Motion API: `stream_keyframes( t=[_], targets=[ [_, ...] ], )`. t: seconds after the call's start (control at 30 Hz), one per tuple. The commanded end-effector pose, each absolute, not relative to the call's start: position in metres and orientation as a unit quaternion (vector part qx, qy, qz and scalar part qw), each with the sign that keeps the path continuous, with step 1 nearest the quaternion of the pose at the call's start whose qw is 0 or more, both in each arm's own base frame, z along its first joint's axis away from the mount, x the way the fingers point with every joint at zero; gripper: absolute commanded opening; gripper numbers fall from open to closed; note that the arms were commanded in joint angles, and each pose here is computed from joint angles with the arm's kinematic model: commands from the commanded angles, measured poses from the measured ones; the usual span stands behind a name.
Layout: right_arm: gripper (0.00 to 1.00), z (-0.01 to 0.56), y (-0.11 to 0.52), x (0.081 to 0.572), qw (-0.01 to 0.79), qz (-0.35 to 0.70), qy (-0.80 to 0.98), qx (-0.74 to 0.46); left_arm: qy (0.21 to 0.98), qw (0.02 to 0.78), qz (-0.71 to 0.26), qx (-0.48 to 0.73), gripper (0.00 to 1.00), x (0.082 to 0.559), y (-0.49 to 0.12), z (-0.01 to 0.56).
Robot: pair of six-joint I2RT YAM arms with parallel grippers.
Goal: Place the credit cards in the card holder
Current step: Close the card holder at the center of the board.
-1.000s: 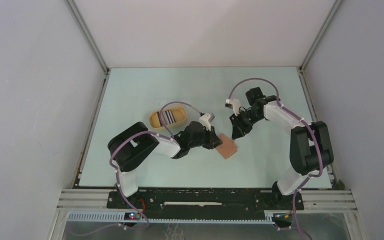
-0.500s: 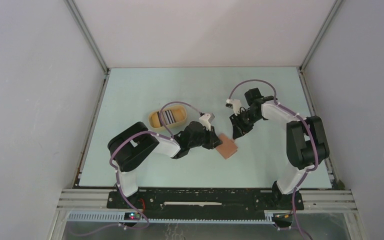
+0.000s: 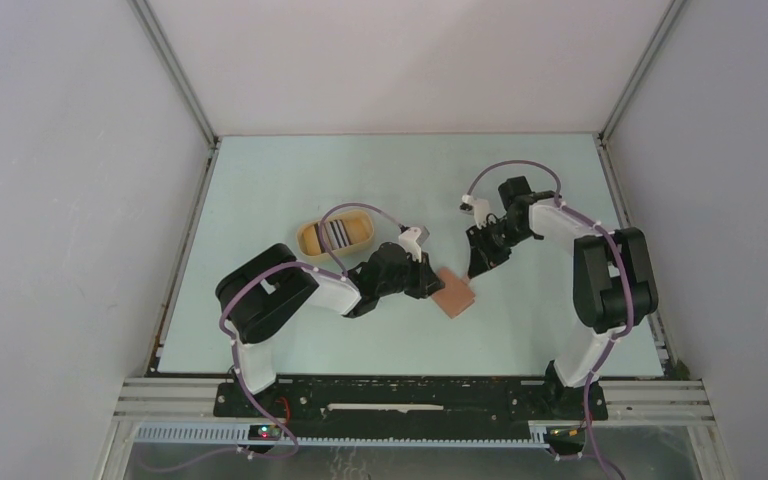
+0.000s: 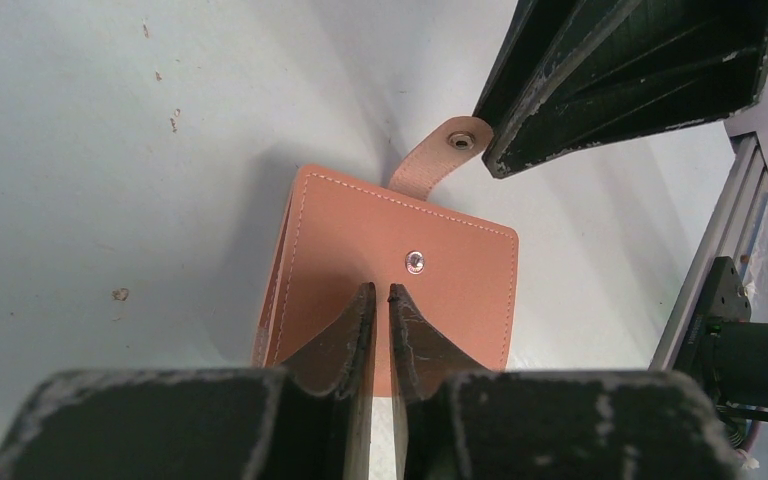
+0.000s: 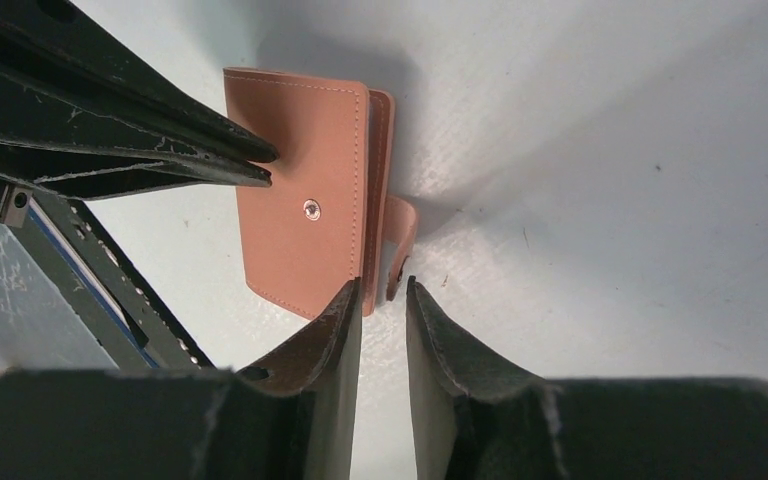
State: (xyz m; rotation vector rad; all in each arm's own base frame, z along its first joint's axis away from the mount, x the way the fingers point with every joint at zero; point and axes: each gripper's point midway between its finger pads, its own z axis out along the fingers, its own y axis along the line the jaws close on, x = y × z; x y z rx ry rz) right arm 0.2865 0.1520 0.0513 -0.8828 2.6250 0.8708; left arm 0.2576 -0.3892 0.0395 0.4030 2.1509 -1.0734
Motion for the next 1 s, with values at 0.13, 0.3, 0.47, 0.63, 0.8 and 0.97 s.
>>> stream_keyframes(
  t=[0.13, 0.3, 0.47, 0.63, 0.8, 0.97],
  targets=[
    [0.3, 0.0624, 0.1586, 0.2966, 0.124, 0.339, 0.892, -0.272, 0.827, 0.342, -0.414, 0.167, 0.14, 0.2551, -0.3906, 0.0377],
    [0.23, 0.0594, 0.1596, 0.2965, 0.116, 0.343, 0.893, -0.267, 0.827, 0.342, -0.415, 0.167, 0.14, 0.255, -0.3907, 0.0378],
    [0.23, 0.0617, 0.1582, 0.2986, 0.12, 0.346, 0.894, -0.26, 0.827, 0.341, -0.415, 0.167, 0.14, 0.2549, -0.3908, 0.0378],
    [0.26, 0.0619, 0.1567, 0.3002, 0.121, 0.349, 0.894, -0.252, 0.827, 0.341, -0.415, 0.167, 0.14, 0.2543, -0.3906, 0.0373],
    [0.26, 0.0606, 0.1558, 0.3027, 0.122, 0.35, 0.896, -0.245, 0.827, 0.342, -0.415, 0.167, 0.14, 0.2546, -0.391, 0.038],
    [0.23, 0.06, 0.1553, 0.303, 0.122, 0.351, 0.896, -0.244, 0.827, 0.341, -0.415, 0.167, 0.14, 0.2548, -0.3908, 0.0378]
  ],
)
